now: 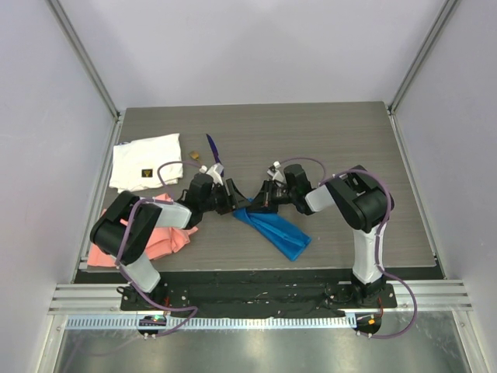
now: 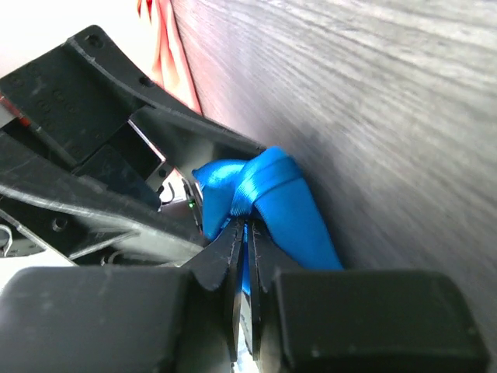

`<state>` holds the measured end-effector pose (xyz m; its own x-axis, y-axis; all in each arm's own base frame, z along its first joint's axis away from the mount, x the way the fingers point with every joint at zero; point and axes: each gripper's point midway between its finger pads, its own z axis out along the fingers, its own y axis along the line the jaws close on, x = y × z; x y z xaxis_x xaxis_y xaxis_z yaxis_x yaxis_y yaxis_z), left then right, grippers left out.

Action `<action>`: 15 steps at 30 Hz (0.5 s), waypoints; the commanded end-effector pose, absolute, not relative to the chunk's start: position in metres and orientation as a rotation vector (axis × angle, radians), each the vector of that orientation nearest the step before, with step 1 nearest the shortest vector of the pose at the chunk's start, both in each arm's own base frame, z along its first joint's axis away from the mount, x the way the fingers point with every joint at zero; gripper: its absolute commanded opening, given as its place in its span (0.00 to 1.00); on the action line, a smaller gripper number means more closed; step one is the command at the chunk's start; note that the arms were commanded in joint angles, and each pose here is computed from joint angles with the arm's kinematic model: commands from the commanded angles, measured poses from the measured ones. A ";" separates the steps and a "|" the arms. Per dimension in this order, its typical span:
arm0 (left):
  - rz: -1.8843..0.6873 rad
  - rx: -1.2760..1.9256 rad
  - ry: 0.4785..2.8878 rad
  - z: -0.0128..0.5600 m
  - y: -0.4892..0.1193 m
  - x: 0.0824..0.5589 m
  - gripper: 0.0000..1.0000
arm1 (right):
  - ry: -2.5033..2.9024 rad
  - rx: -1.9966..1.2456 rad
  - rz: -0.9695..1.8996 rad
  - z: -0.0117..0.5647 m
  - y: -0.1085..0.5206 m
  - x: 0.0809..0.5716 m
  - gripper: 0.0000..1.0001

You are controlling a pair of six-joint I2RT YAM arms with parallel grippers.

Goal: Fold the napkin into a case and place the utensils inside
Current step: Grasp the top corner of the smaller rectangle folded napkin from the folded napkin.

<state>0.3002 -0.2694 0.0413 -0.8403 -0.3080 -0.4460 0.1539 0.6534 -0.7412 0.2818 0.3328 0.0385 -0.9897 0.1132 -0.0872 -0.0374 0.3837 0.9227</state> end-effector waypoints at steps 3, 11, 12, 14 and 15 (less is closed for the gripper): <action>-1.144 -0.139 2.252 0.056 -0.279 0.305 0.55 | 2.440 0.057 1.697 0.037 0.349 0.289 0.11; -1.079 -0.151 2.275 0.056 -0.275 0.307 0.55 | 2.482 0.085 1.622 0.015 0.338 0.292 0.11; -1.052 -0.150 2.273 0.061 -0.273 0.311 0.55 | 2.481 0.085 1.614 0.014 0.337 0.292 0.12; -0.928 -0.130 2.326 0.063 -0.259 0.309 0.57 | 2.484 0.096 1.608 0.014 0.334 0.294 0.12; -0.879 -0.120 2.342 0.072 -0.253 0.308 0.63 | 2.486 0.096 1.609 0.014 0.333 0.292 0.12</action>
